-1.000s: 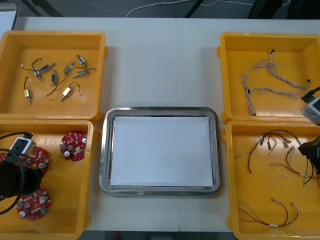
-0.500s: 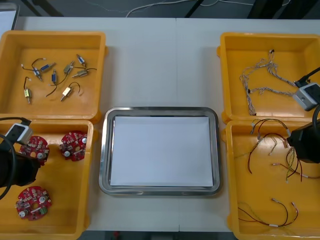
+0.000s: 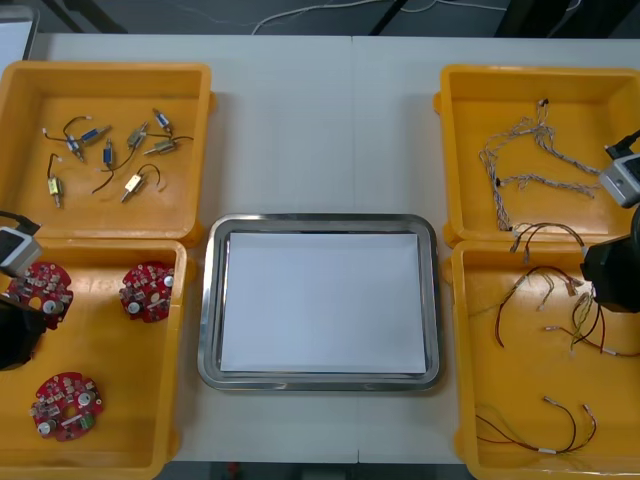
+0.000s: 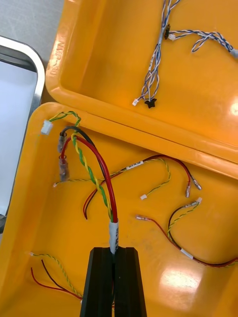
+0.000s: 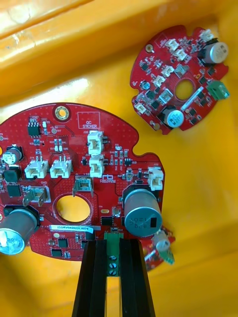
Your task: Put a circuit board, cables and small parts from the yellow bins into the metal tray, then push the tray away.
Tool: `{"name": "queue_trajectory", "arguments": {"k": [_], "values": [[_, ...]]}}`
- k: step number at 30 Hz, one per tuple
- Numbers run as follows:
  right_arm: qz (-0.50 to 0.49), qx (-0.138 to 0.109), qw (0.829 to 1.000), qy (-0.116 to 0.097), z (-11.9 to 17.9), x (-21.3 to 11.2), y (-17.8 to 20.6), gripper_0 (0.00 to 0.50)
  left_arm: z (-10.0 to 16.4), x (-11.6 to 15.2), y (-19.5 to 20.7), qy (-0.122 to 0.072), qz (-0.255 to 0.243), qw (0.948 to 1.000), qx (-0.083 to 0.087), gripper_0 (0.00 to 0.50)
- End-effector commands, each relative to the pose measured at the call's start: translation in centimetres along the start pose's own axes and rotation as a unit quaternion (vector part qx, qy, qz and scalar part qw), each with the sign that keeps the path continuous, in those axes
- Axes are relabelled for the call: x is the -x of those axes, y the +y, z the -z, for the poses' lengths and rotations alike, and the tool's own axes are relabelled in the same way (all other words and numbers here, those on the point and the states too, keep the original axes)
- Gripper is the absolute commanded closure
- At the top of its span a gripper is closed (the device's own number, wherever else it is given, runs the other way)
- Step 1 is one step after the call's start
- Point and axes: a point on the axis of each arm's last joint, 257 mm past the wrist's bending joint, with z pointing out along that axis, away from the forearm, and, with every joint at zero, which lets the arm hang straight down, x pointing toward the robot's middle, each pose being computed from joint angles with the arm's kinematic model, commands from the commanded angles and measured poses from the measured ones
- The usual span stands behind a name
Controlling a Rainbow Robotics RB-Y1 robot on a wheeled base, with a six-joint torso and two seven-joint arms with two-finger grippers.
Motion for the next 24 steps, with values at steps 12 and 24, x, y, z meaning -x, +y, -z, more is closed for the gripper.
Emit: {"name": "queue_trajectory", "arguments": {"k": [12,24], "values": [[-0.006,-0.022,1.0,-0.014,1.1,1.0,-0.4,0.5,4.0,6.0,-2.0,-0.018,0.117,0.9929,0.015,0.5],[-0.006,-0.022,1.0,-0.014,1.1,1.0,-0.4,0.5,4.1,8.3,-4.8,-0.011,0.144,0.9894,0.014,0.5]]}}
